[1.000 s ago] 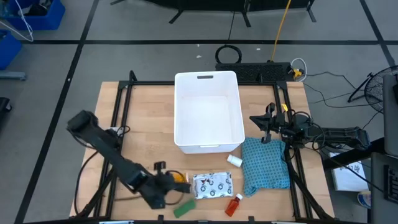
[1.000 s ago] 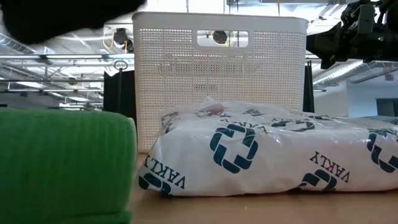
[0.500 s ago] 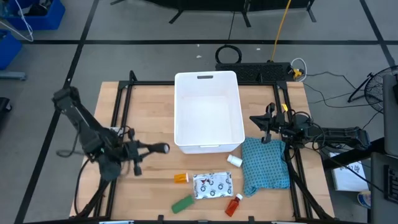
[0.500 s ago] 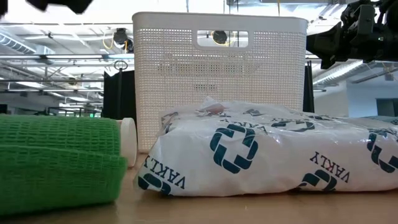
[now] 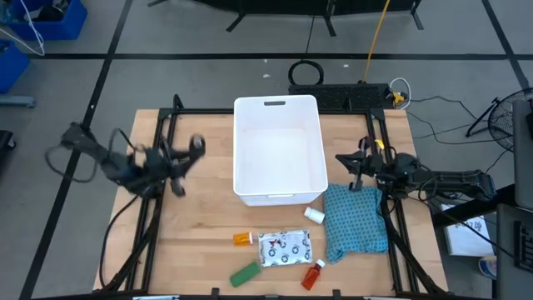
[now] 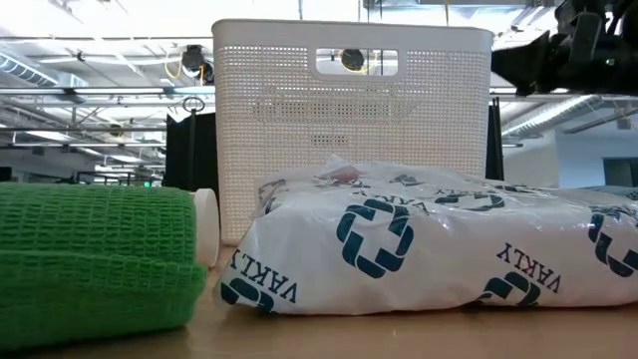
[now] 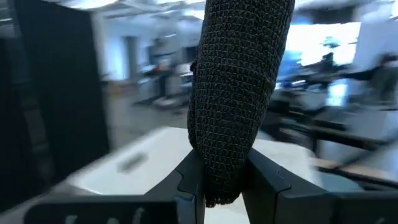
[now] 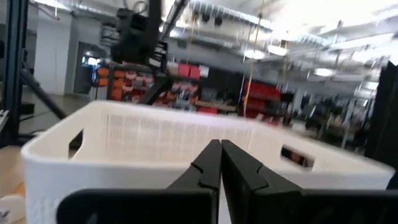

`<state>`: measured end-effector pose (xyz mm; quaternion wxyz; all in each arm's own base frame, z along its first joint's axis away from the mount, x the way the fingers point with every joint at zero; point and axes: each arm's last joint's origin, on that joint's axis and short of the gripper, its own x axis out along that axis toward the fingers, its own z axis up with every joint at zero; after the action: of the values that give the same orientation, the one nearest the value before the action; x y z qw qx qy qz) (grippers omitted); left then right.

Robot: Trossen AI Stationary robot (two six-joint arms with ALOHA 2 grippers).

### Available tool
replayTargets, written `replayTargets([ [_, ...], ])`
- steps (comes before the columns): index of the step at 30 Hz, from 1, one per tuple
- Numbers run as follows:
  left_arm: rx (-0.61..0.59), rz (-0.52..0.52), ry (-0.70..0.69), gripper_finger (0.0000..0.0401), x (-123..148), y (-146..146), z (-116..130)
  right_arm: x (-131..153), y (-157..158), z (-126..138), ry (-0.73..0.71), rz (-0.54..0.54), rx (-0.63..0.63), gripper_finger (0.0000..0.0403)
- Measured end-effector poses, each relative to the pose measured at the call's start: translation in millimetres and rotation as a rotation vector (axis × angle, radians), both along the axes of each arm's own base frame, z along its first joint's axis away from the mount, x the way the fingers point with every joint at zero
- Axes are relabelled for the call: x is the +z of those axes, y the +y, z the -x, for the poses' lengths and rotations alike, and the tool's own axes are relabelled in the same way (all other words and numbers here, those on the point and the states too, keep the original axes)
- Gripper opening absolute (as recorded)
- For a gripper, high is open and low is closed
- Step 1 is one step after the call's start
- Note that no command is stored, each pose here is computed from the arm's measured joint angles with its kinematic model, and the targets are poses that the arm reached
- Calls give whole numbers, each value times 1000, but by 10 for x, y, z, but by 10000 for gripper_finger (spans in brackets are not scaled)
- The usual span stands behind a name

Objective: Pick & place medical supplies in basket/bin
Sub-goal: Put the black bandage into the white bin

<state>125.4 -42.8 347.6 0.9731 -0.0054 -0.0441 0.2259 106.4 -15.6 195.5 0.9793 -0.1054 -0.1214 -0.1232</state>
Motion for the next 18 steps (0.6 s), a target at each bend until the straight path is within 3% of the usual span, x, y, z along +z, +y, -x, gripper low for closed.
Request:
replayTargets([
  [3, 84, 1, 75, 77, 476, 189, -137, 56, 2, 17, -52, 44, -12, 4],
  [6, 91, -31, 213, 77, 809, 387, -450, 114, 4, 39, -106, 95, -29, 4],
  [10, 71, -12, 439, 76, 967, 824, -1066, 179, 7, 69, -163, 169, -61, 4],
  [14, -140, 117, 655, 76, 606, 1360, -1809, 214, 9, 88, -196, 207, -79, 4],
  [18, -294, 279, 830, 76, -185, 1755, -2415, 213, 4, 89, -193, 203, -98, 4],
])
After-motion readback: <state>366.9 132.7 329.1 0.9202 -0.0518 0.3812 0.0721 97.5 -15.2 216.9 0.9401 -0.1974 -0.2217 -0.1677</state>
